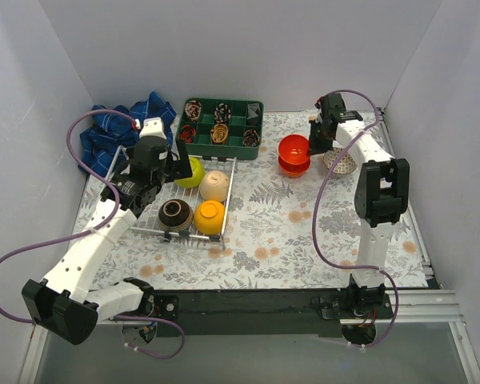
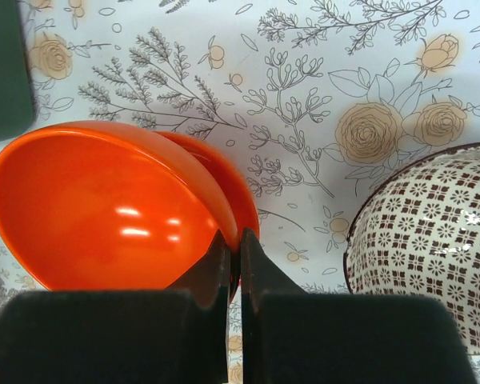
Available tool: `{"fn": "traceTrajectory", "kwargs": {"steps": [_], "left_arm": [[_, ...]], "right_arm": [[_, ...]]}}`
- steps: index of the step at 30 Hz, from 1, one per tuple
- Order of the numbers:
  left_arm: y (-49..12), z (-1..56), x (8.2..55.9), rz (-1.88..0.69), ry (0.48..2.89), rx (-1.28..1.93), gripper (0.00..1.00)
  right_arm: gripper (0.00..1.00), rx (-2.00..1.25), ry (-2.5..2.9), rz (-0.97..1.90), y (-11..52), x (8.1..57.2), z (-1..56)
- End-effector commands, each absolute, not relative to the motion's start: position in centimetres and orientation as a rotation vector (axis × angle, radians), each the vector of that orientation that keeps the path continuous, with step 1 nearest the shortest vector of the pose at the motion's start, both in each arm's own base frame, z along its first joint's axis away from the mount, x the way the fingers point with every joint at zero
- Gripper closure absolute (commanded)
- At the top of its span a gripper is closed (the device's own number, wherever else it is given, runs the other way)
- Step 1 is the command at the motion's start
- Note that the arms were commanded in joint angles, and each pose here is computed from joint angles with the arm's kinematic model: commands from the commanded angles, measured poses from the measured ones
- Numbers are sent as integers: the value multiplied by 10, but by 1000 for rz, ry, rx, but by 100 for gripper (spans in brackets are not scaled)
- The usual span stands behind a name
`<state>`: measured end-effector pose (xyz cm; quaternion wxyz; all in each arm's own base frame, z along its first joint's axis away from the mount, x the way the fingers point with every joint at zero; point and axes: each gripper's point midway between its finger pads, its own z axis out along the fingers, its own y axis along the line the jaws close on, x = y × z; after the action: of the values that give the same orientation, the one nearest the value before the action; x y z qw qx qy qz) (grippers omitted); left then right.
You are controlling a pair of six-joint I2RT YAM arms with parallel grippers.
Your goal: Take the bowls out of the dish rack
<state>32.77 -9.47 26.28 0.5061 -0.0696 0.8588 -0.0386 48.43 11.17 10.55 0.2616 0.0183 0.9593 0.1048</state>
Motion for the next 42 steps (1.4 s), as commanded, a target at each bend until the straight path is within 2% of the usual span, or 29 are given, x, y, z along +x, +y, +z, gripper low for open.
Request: {"fn": "traceTrajectory", "kwargs": {"steps": [1, 3, 8, 9, 12, 15, 21, 24, 30, 38, 42], "left_arm": [[-84, 265, 320, -46, 2062, -165, 2], [-83, 263, 320, -37, 2067, -161, 2], [-86, 257, 322, -43, 2082, -147, 2], [-88, 255, 322, -46, 2091, -142, 2], [-93, 250, 322, -71, 2109, -133, 2], [-97, 246, 323, -90, 2124, -131, 2], [-95, 244, 324, -71, 2136, -133, 2], [-92, 238, 324, -32, 2159, -134, 2], [-80, 222, 324, 79, 2219, -156, 2], [-30, 199, 317, 475, 2255, -221, 2], [-4, 191, 315, 630, 2261, -261, 2]], "right_arm": [[99, 87, 2584, 298, 115, 494, 110], [98, 95, 2610, 294, 115, 488, 102], [89, 84, 2643, 291, 114, 477, 94], [82, 79, 2643, 296, 115, 476, 95], [73, 67, 2655, 303, 116, 473, 95], [52, 57, 2656, 301, 115, 471, 99], [27, 26, 2596, 233, 104, 469, 139], [21, 23, 2545, 181, 94, 461, 166], [12, -74, 2452, 291, 105, 417, 215], [7, -298, 2408, 492, 165, 330, 204], [6, -283, 2303, 641, 180, 296, 211]]}}
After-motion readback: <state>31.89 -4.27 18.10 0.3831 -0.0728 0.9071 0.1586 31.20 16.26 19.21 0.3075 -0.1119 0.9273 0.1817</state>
